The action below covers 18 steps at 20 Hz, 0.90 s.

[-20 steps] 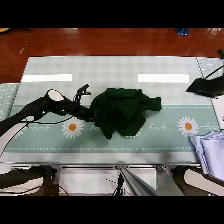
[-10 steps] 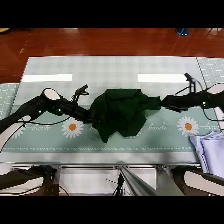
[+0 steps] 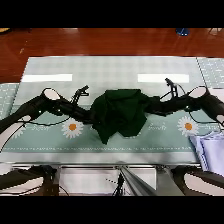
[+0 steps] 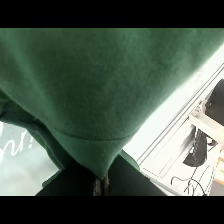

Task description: Fold the shirts.

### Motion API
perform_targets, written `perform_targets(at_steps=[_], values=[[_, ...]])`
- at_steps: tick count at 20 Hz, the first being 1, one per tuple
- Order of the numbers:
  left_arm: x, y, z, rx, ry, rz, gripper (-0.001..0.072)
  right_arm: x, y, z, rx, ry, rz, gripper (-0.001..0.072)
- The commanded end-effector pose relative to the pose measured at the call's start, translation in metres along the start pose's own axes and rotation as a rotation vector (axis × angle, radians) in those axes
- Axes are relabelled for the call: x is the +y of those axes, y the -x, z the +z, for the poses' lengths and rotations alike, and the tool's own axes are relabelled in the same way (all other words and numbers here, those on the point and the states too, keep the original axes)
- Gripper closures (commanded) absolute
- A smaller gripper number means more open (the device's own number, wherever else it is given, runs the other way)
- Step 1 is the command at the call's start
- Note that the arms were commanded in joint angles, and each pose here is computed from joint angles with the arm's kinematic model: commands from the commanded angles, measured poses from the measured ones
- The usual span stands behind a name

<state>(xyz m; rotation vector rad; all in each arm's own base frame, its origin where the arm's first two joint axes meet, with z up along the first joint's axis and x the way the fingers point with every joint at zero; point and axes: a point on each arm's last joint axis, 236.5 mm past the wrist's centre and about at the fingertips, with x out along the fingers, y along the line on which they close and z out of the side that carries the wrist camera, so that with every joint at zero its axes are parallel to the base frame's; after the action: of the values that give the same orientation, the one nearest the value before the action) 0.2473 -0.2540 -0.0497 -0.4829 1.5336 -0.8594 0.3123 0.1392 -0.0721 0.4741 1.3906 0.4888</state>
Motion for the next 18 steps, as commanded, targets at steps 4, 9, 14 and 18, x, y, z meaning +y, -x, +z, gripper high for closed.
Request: perform_targets(at_steps=[4, 9, 14, 18], values=[[-0.002, 0.001, -0.004, 0.015, -0.017, -0.009, 0.0683, 0.003, -0.044, -0.034, 0.026, 0.011, -0.056, 0.0165], [-0.008, 0.003, -0.003, 0.022, -0.062, -0.019, 0.0683, 0.027, -0.052, -0.010, -0.093, -0.024, -0.023, 0.0691], [-0.078, 0.087, 0.048, -0.190, -0.286, -0.031, 0.0684, 0.056, 0.026, 0.032, -0.236, 0.130, -0.015, 0.0692], [-0.148, 0.230, 0.082, -0.559, -0.451, 0.043, 0.0684, 0.079, 0.162, 0.071, -0.536, 0.277, -0.122, 0.0693]])
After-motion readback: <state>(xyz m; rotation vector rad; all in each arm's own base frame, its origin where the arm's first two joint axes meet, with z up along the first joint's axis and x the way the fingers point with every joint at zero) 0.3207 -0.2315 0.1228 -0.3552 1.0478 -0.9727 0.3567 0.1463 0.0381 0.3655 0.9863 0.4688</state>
